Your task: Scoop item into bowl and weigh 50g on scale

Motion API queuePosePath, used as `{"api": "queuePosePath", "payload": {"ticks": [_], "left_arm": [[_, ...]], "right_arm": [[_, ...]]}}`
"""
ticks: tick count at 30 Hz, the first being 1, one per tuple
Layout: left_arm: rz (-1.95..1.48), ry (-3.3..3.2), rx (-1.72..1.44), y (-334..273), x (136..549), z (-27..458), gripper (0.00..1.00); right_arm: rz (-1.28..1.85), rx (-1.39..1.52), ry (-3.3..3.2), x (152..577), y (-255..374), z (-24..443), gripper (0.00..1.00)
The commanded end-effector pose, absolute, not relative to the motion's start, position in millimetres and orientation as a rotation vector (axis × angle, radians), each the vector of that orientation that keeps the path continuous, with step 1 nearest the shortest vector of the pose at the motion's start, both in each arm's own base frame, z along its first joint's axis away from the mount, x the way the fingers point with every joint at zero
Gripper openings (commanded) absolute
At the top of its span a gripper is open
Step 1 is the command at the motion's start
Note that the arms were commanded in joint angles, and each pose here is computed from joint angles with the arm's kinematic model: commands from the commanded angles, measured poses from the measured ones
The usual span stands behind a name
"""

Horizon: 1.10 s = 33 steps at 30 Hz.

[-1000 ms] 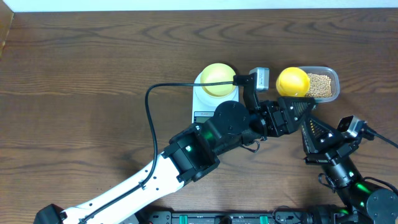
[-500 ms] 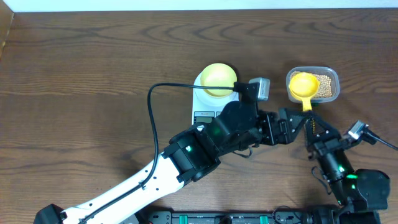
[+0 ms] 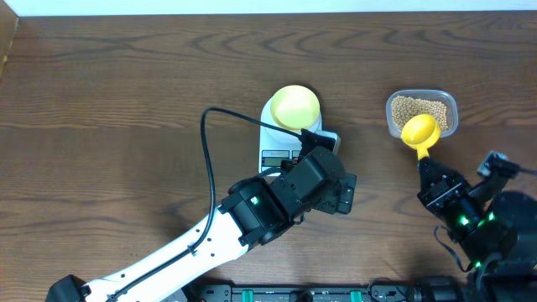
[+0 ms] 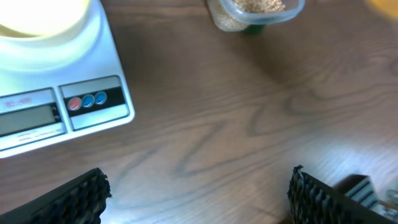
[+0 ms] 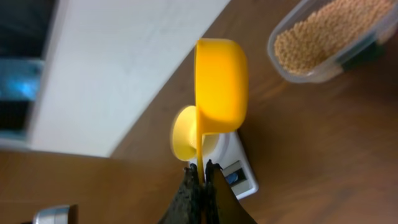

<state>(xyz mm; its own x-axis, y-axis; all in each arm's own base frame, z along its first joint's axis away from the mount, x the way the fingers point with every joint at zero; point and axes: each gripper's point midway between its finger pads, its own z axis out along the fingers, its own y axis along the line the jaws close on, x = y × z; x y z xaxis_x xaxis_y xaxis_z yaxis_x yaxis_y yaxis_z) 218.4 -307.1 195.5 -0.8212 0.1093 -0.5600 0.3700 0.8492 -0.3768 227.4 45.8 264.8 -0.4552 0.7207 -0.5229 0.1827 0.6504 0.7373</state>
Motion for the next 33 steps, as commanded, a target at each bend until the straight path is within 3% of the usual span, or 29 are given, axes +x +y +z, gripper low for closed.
{"api": "queuePosePath", "payload": {"ticks": [1, 7, 17, 24, 33], "left_arm": [[-0.585, 2.45, 0.365, -298.6, 226.5, 199.8, 0.94], [-0.574, 2.356, 0.442, -280.3, 227.6, 228.2, 0.93], [-0.443, 2.351, 0.056, -158.4, 249.7, 260.0, 0.94], [-0.336, 2.447, -0.318, -93.6, 243.1, 241.4, 0.94], [-0.287, 2.505, -0.345, -84.1, 233.9, 230.9, 0.95]], "right_arm": [[0.556, 0.573, 2.029, 233.0, 32.1, 277.7, 0.02], [0.35, 0.516, 2.204, 240.4, 19.1, 283.0, 0.02], [0.154, 0.415, 2.428, 259.6, 9.7, 292.1, 0.01], [0.385, 0.343, 2.48, 263.7, 42.9, 290.4, 0.01], [0.408, 0.339, 2.515, 261.7, 46.7, 281.5, 0.01]]}}
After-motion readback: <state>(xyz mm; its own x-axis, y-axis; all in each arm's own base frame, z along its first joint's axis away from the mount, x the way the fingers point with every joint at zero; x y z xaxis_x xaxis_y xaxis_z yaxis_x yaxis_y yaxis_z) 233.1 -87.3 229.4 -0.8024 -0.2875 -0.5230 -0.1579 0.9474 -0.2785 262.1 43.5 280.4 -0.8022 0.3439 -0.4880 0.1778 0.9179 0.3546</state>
